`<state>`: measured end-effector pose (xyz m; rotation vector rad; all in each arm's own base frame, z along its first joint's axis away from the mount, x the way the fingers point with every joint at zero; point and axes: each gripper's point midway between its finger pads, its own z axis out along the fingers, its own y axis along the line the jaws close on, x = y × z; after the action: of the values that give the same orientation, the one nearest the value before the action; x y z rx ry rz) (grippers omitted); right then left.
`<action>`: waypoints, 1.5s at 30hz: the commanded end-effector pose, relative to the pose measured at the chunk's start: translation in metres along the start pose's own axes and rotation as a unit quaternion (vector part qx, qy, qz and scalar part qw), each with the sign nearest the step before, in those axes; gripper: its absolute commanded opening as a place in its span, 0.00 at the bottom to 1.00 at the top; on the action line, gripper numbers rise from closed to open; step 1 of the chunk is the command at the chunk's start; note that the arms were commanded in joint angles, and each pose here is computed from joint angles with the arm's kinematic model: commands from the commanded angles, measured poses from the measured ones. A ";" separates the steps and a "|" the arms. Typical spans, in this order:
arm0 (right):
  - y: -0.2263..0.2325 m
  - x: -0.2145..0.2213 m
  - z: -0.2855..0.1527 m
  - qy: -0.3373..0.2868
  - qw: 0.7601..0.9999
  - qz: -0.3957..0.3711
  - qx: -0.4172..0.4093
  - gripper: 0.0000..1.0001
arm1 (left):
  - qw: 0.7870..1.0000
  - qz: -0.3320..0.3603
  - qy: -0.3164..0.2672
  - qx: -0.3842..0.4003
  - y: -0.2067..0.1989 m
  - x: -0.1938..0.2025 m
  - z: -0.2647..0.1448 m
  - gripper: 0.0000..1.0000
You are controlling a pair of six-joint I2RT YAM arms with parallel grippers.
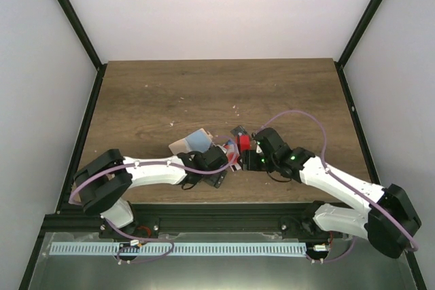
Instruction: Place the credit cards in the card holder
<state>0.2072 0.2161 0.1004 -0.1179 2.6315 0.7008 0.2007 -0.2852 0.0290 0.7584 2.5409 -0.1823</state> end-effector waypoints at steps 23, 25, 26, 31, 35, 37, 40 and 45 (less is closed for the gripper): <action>0.016 -0.009 -0.020 -0.026 0.999 -0.007 -0.033 0.67 | 0.990 0.051 0.095 0.091 -0.043 0.074 0.017 0.49; 0.019 -0.012 -0.022 -0.028 0.999 -0.007 -0.036 0.68 | 0.988 0.053 0.097 0.104 -0.051 0.080 0.011 0.49; 0.019 -0.014 -0.024 -0.030 0.999 -0.007 -0.033 0.68 | 0.987 0.055 0.099 0.111 -0.056 0.084 0.008 0.49; 0.027 -0.022 -0.031 -0.029 0.999 -0.016 -0.034 0.69 | 0.983 0.067 0.109 0.130 -0.074 0.102 0.001 0.49; 0.026 -0.019 -0.030 -0.021 0.999 -0.020 -0.030 0.70 | 0.990 0.046 0.089 0.095 -0.070 0.093 -0.002 0.54; 0.024 -0.016 -0.027 -0.016 0.999 -0.022 -0.027 0.72 | 0.996 0.008 0.063 0.057 -0.058 0.075 -0.007 0.63; 0.011 -0.013 -0.017 -0.013 1.000 -0.016 0.000 0.72 | 0.998 -0.040 0.032 0.020 -0.041 0.050 -0.015 0.69; 0.000 -0.023 0.001 -0.037 0.999 0.004 -0.011 0.72 | 0.994 -0.104 -0.003 0.039 -0.015 0.017 -0.013 0.70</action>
<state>0.2133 0.2186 0.1160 -0.1354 2.6023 0.7037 0.1465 -0.3023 0.0219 0.6866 2.6185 -0.3455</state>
